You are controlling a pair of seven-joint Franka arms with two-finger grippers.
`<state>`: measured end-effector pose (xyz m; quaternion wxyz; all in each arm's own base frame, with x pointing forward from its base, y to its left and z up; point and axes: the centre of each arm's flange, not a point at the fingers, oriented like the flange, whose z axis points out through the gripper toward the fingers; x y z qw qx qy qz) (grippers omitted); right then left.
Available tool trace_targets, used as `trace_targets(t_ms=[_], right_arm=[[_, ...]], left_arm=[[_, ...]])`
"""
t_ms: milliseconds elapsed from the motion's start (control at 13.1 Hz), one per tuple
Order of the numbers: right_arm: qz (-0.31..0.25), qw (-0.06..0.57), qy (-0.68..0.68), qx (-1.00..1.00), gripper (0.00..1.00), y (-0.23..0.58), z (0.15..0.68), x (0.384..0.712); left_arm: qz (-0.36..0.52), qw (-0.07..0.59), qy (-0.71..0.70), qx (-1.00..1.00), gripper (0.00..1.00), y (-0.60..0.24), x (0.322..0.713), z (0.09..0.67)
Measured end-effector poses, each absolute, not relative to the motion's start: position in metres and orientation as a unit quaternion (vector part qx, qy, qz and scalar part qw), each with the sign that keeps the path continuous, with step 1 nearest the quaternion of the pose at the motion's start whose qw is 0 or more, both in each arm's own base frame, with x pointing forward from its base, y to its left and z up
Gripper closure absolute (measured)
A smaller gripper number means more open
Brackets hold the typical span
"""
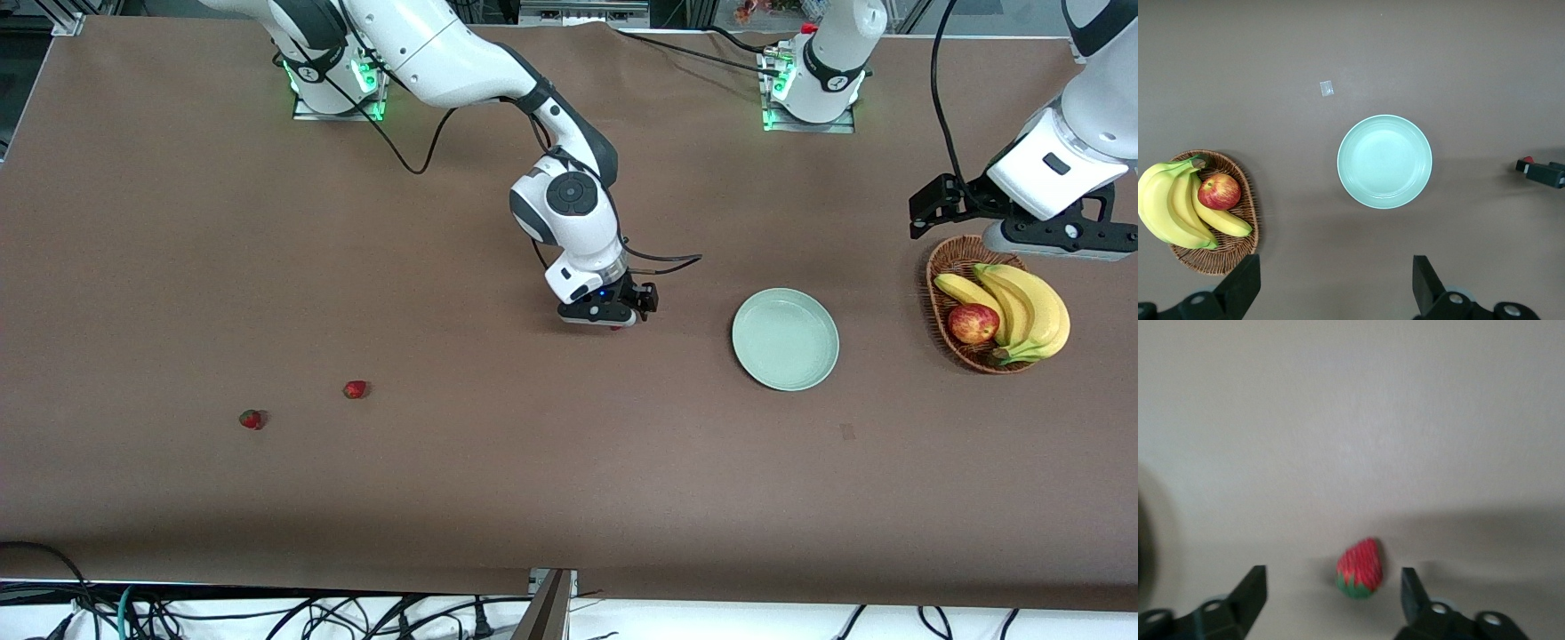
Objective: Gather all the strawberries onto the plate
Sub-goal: 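Carry the strawberry toward the plate and set it on the table, then open the right gripper while the left gripper reaches the strawberry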
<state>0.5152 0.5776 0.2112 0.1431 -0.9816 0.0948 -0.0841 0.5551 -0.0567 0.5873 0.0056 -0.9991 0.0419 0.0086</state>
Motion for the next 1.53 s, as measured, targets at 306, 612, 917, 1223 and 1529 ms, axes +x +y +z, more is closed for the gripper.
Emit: trace_targets(t_ms=[306,612,917,1223,1529], right_arm=[[-0.083,0.106,0.072,-0.988,0.00,0.512,0.246,0.579],[-0.052,0.057,0.017,-0.997,0.00,0.404,0.258,0.647],[-0.029,0.037,-0.025,-0.999,0.00,0.336,0.246,0.675],[0.002,0.022,-0.034,-0.999,0.00,0.298,0.214,0.676],[0.023,0.012,-0.074,-0.997,0.00,0.254,0.205,0.685]], left_arm=[[0.009,0.006,0.042,-0.999,0.00,-0.057,0.555,0.587],[0.009,0.006,0.042,-0.999,0.00,-0.057,0.555,0.587],[0.009,0.006,0.042,-0.999,0.00,-0.057,0.555,0.587],[0.009,0.006,0.042,-0.999,0.00,-0.057,0.555,0.587],[0.068,0.006,0.050,-0.996,0.00,-0.067,0.560,0.550]])
